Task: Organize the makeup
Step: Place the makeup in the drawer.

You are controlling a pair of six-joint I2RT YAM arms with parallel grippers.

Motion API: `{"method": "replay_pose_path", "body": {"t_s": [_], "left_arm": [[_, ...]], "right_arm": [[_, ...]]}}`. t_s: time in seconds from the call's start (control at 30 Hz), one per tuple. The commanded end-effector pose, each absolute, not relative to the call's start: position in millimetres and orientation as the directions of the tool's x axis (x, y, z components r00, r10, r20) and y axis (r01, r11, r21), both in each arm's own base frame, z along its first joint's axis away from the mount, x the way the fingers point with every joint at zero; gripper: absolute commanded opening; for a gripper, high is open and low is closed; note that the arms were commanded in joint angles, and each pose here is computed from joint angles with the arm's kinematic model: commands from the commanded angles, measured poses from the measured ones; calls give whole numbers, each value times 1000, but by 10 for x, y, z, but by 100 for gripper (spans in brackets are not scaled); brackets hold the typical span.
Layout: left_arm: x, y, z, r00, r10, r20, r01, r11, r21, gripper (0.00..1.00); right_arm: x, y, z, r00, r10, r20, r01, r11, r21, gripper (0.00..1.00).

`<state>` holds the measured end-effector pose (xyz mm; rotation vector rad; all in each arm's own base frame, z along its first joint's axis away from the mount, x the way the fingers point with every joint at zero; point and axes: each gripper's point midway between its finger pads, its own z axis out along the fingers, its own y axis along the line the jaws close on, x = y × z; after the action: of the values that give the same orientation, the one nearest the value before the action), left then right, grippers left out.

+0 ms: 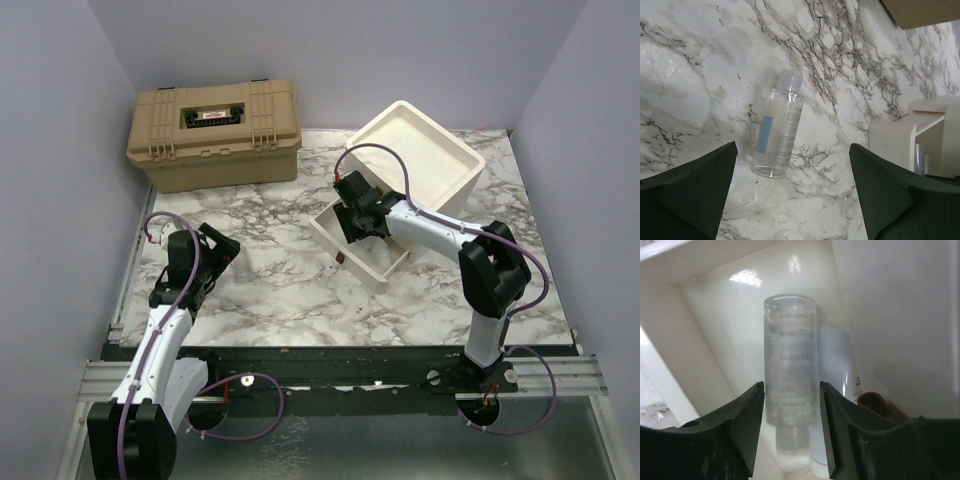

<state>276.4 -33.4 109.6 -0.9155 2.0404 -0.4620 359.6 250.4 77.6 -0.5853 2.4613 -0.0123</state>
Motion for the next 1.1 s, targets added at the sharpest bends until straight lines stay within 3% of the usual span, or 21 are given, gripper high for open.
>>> {"method": "replay_pose_path", "body": {"t_s": [0.0,0.37,0.67,0.93,1.07], "left_arm": [[2786,-357,1106,-390,-751,-533,-429,660,-616,95],[2770,-403,1073,-410,-752,-516,-423,658,-623,96],[2759,-391,894,-446,-741,-502,-454,671,-586,96],[2755,-403,620,-536,-703,-467,-489,709,-508,74],[2751,-482,485,-594,-671,-444,-482,738,-472,72]], "right_arm": [[3582,2454,703,-746,-421,-516,-393,904,-170,53],[3614,2539,1098,-717,-386,-580,-389,912,-125,53],[3413,3099,1516,-710,-187,-679,-452,860,235,56],[3255,3452,1778,-735,-119,-668,-507,750,424,57],[3225,3495,1743,-746,-116,-656,-509,734,449,57]]}}
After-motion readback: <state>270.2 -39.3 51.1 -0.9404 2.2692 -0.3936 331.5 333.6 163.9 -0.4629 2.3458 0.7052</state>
